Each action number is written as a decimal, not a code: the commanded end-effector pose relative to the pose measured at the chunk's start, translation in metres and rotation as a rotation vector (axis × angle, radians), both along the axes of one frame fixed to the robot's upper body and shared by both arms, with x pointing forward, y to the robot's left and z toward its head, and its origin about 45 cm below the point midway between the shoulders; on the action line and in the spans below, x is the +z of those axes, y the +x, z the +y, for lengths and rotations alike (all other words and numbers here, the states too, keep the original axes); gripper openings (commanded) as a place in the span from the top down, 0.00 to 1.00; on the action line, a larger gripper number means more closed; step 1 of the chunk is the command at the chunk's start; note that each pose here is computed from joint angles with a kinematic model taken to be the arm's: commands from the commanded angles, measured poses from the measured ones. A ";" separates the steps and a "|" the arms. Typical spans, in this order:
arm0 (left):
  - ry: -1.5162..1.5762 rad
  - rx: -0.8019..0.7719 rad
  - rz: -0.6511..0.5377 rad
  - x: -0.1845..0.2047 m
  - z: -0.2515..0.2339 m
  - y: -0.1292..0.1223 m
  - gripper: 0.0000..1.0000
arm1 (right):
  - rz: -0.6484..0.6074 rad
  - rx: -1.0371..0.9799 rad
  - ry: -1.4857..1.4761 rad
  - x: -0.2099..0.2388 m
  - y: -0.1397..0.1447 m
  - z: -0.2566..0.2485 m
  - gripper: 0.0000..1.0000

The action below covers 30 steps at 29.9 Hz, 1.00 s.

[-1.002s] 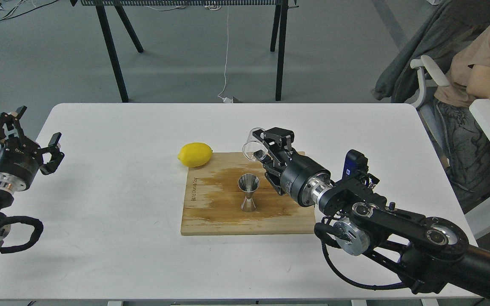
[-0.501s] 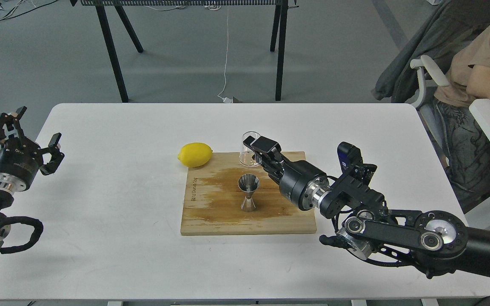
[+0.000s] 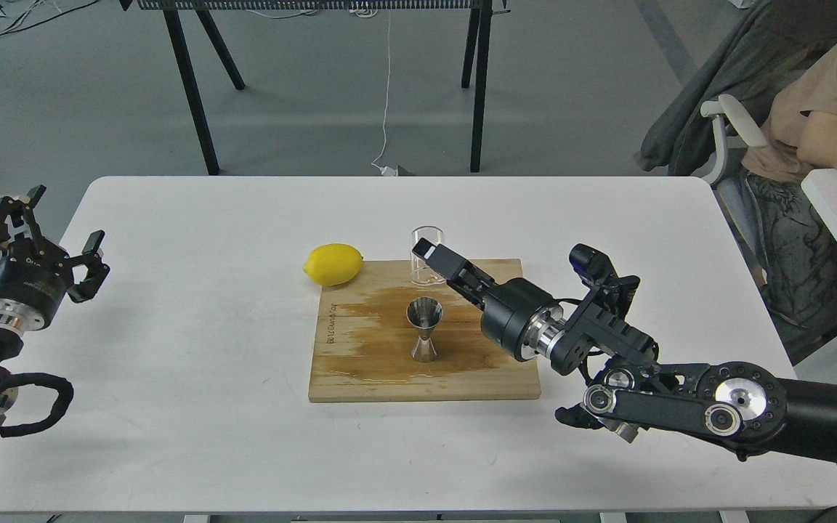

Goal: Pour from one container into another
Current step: 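Tilt the held glass over the jigger to pour into it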

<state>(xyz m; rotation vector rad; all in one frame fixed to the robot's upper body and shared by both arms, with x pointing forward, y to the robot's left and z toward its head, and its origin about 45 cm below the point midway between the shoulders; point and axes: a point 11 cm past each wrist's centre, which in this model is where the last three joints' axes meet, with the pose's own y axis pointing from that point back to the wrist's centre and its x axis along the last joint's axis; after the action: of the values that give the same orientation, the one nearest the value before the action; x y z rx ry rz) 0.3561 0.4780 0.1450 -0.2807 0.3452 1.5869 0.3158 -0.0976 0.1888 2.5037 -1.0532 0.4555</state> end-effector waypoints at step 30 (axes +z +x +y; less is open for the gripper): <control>0.000 0.002 -0.001 0.001 0.001 0.000 0.02 | -0.063 0.090 -0.115 -0.015 -0.002 0.002 0.61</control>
<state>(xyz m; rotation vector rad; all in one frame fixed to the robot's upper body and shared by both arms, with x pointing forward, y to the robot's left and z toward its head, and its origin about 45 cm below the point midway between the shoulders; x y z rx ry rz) 0.3556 0.4790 0.1452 -0.2818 0.3451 1.5895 0.3128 -0.0940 0.1730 2.4581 -0.9041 0.6143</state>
